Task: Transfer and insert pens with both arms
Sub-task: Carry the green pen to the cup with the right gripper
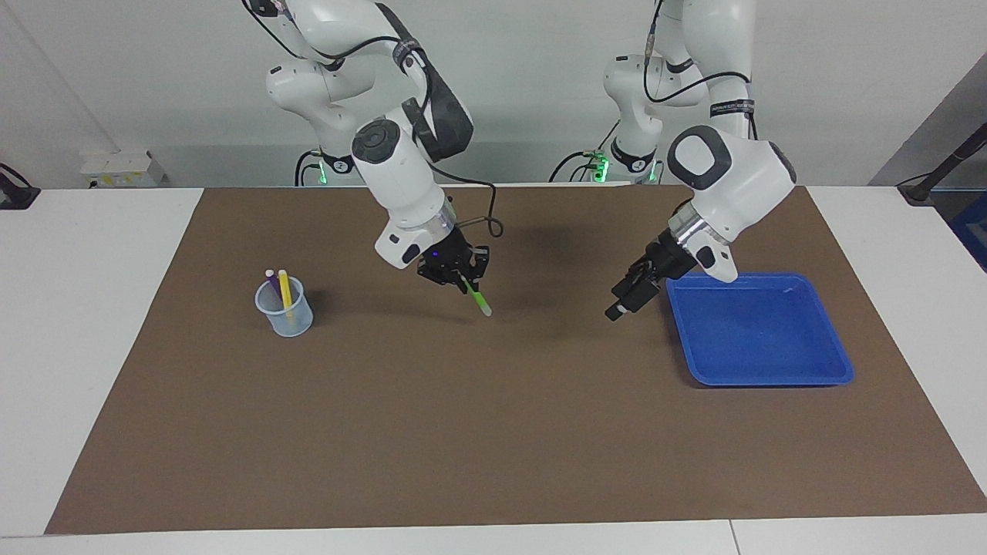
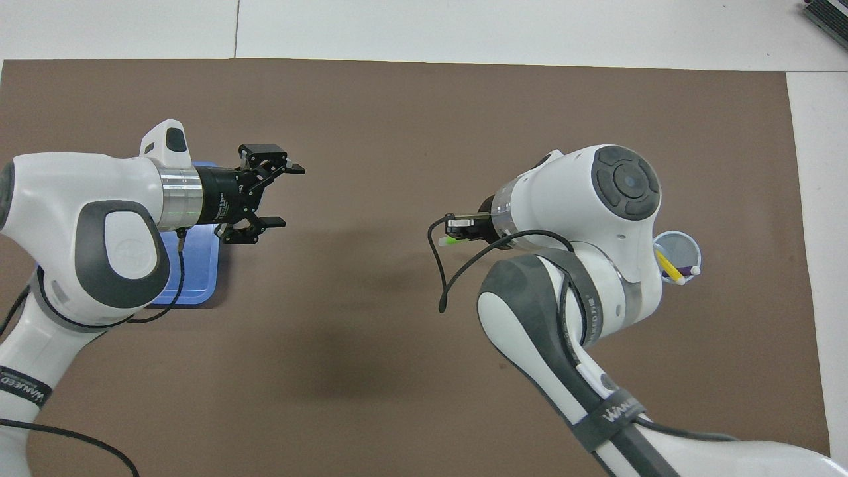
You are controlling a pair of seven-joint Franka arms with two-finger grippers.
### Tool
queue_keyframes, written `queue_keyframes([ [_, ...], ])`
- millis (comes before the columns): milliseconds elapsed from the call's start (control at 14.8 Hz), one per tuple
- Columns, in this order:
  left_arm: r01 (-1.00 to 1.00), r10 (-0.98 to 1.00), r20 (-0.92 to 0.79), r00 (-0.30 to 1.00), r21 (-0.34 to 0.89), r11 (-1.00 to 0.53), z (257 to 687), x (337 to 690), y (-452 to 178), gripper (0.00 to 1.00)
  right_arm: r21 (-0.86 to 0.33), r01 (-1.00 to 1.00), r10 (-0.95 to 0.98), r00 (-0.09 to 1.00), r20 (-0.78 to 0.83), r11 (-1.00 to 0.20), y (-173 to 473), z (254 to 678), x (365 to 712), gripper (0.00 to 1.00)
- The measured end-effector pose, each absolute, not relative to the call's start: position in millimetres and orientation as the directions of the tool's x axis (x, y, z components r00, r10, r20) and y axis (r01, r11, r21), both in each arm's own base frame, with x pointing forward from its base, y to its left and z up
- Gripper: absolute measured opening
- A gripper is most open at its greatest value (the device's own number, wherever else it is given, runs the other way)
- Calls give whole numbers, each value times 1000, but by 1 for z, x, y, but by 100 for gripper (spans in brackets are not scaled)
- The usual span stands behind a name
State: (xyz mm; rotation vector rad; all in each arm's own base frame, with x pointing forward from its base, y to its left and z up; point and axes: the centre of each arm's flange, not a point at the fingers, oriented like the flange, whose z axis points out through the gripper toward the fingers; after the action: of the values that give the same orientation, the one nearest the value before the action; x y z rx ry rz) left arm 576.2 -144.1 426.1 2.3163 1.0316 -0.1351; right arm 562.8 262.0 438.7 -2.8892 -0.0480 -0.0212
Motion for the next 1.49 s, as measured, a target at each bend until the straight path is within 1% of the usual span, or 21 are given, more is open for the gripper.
queue_keyframes([
  [203, 562, 529, -210, 822, 447, -696, 435, 582, -97, 100, -147, 161, 167, 985, -32, -976, 198, 462, 560, 19],
  [338, 461, 448, -137, 883, 422, -781, 437, 585, -66, 100, -67, 245, 250, 966, -64, -967, 152, 474, 560, 19],
  [473, 366, 367, -72, 927, 376, -851, 437, 586, -42, 100, 6, 324, 321, 942, -100, -946, 107, 476, 562, 19],
  [609, 273, 283, -16, 959, 323, -906, 441, 588, -24, 100, 41, 394, 386, 914, -126, -918, 63, 473, 567, 19],
  [744, 213, 227, 20, 974, 268, -940, 453, 593, -11, 100, 46, 436, 427, 893, -141, -899, 32, 472, 569, 19],
  [879, 161, 176, 50, 983, 211, -964, 468, 600, -2, 100, 41, 464, 454, 878, -151, -885, 19, 471, 569, 19],
  [1218, 85, 96, 85, 992, 128, -988, 508, 612, 9, 100, 51, 487, 474, 866, -161, -872, 20, 478, 565, 19],
  [1488, 66, 76, 85, 993, 109, -992, 548, 613, 9, 100, 47, 466, 451, 873, -185, -884, 24, 487, 557, 19],
])
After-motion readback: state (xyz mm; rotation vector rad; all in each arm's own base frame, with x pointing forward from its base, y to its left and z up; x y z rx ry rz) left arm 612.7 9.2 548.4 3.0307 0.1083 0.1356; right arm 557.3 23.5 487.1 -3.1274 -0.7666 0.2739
